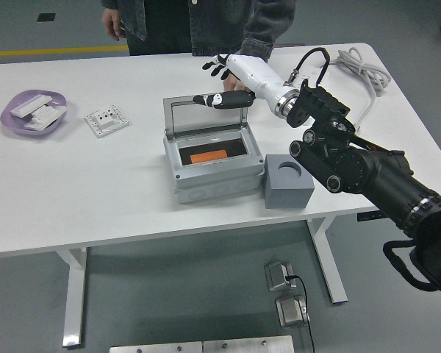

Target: Pick up the cylinder from the cube,place it in the box,flap close box

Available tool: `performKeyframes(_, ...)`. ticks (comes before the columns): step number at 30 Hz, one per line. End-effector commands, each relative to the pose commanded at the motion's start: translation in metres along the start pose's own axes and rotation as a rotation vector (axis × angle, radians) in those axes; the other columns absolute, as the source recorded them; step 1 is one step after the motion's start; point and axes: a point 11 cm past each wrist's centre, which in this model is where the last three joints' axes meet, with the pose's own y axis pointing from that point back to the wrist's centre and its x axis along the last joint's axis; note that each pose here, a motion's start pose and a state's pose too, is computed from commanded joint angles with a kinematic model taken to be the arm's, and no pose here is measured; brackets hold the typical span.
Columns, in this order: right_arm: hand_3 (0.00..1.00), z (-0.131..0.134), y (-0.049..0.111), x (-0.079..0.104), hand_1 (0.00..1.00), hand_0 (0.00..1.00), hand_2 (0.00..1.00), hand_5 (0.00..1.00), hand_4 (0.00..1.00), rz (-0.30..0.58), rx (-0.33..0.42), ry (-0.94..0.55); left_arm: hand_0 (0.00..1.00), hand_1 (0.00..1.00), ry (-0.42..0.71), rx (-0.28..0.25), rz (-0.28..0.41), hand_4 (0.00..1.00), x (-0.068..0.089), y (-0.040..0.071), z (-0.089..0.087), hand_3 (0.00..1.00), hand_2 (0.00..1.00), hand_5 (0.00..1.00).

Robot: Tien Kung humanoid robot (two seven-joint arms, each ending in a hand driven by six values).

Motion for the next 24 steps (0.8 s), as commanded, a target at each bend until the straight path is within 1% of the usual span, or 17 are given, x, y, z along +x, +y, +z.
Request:
performKeyframes(4, 0.792, 0.01, 0.002, -0.004, 0.693, 0.742, 0.73, 0.723, 0.939, -0.009, -0.028, -0.003, 0.637, 0.543, -0.005, -0.009, -0.001, 0.597, 0.0, 0.001, 0.005, 0.619, 0.537, 0.154)
performKeyframes(5, 0.794, 0.013, 0.002, -0.004, 0.713, 0.78, 0.737, 0.723, 0.937, -0.011, -0.036, -0.004, 0.637, 0.543, -0.006, -0.012, -0.001, 0.595, 0.0, 0.001, 0.006, 0.619, 0.537, 0.151)
performKeyframes(11, 0.795, 0.025, 0.007, -0.009, 0.712, 0.784, 0.737, 0.725, 0.937, -0.026, -0.064, -0.001, 0.637, 0.542, -0.009, -0.016, -0.003, 0.593, -0.001, 0.001, 0.008, 0.618, 0.536, 0.149)
performKeyframes(15, 0.795, 0.025, 0.009, -0.011, 0.712, 0.784, 0.737, 0.725, 0.937, -0.037, -0.058, 0.011, 0.637, 0.542, -0.01, -0.009, -0.006, 0.593, -0.001, 0.001, 0.006, 0.618, 0.536, 0.149)
performKeyframes(24, 0.792, 0.014, 0.015, -0.015, 0.713, 0.789, 0.737, 0.727, 0.936, -0.07, -0.002, 0.056, 0.637, 0.542, -0.003, -0.011, -0.009, 0.59, -0.002, 0.001, 0.005, 0.617, 0.534, 0.146)
